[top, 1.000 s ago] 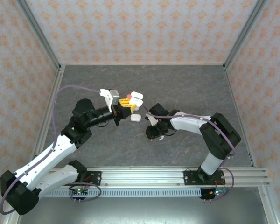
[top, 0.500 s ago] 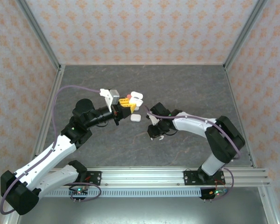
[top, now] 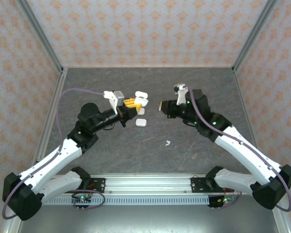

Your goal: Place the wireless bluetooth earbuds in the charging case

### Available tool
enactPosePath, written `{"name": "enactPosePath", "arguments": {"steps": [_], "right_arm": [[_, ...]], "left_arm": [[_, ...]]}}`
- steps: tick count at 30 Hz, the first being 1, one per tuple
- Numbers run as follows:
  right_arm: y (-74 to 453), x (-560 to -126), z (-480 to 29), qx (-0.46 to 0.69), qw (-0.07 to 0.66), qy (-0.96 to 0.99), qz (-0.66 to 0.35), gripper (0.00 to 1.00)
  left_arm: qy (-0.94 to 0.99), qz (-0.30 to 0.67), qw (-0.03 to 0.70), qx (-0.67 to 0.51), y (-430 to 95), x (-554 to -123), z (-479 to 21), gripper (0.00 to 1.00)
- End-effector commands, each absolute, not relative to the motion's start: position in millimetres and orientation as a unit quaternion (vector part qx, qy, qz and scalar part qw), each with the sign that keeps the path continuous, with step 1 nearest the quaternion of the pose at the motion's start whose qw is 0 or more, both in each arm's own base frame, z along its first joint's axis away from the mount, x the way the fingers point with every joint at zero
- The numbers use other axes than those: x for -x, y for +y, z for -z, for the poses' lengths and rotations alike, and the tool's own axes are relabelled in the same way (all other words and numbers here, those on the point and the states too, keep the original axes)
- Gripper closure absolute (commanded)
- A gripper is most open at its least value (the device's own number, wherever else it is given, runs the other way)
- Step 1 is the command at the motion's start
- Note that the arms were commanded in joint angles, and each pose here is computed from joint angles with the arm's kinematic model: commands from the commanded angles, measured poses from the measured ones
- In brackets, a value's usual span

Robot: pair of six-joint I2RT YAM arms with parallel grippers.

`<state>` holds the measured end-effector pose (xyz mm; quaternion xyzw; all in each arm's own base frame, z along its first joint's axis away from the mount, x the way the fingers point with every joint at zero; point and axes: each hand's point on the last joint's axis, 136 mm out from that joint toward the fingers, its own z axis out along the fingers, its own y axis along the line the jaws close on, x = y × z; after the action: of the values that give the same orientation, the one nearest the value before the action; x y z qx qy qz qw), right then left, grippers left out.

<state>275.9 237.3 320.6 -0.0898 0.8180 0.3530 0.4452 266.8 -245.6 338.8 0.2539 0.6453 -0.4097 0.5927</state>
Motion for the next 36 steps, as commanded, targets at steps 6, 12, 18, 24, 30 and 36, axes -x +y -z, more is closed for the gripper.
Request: {"name": "enactPosePath", "arguments": {"steps": [6,12,18,24,30,36], "right_arm": [[254.8,-275.9,-414.6,0.057,0.522,0.733,-0.432,0.80],[269.0,-281.7,-400.8,0.050,0.521,0.738,-0.426,0.80],[285.5,-285.2,-390.7,0.062,0.507,0.746,-0.427,0.80],[290.7,-284.7,-382.7,0.069,0.495,0.754,-0.427,0.80],[295.8,-279.1,-376.7,0.077,0.477,0.758,-0.438,0.80],[307.4,-274.3,-369.6,0.092,0.456,0.763,-0.448,0.80]], "left_arm": [[0.611,0.434,0.604,-0.271,-264.9,-272.6,-352.0,1.00],[0.612,0.434,0.602,-0.272,-266.9,-273.8,-349.6,1.00],[0.612,0.434,0.602,-0.274,-267.4,-272.1,-350.8,1.00],[0.614,0.432,0.602,-0.272,-266.7,-273.2,-349.5,1.00],[0.615,0.431,0.602,-0.270,-266.6,-273.8,-349.4,1.00],[0.615,0.430,0.604,-0.269,-266.0,-274.1,-350.4,1.00]]}}
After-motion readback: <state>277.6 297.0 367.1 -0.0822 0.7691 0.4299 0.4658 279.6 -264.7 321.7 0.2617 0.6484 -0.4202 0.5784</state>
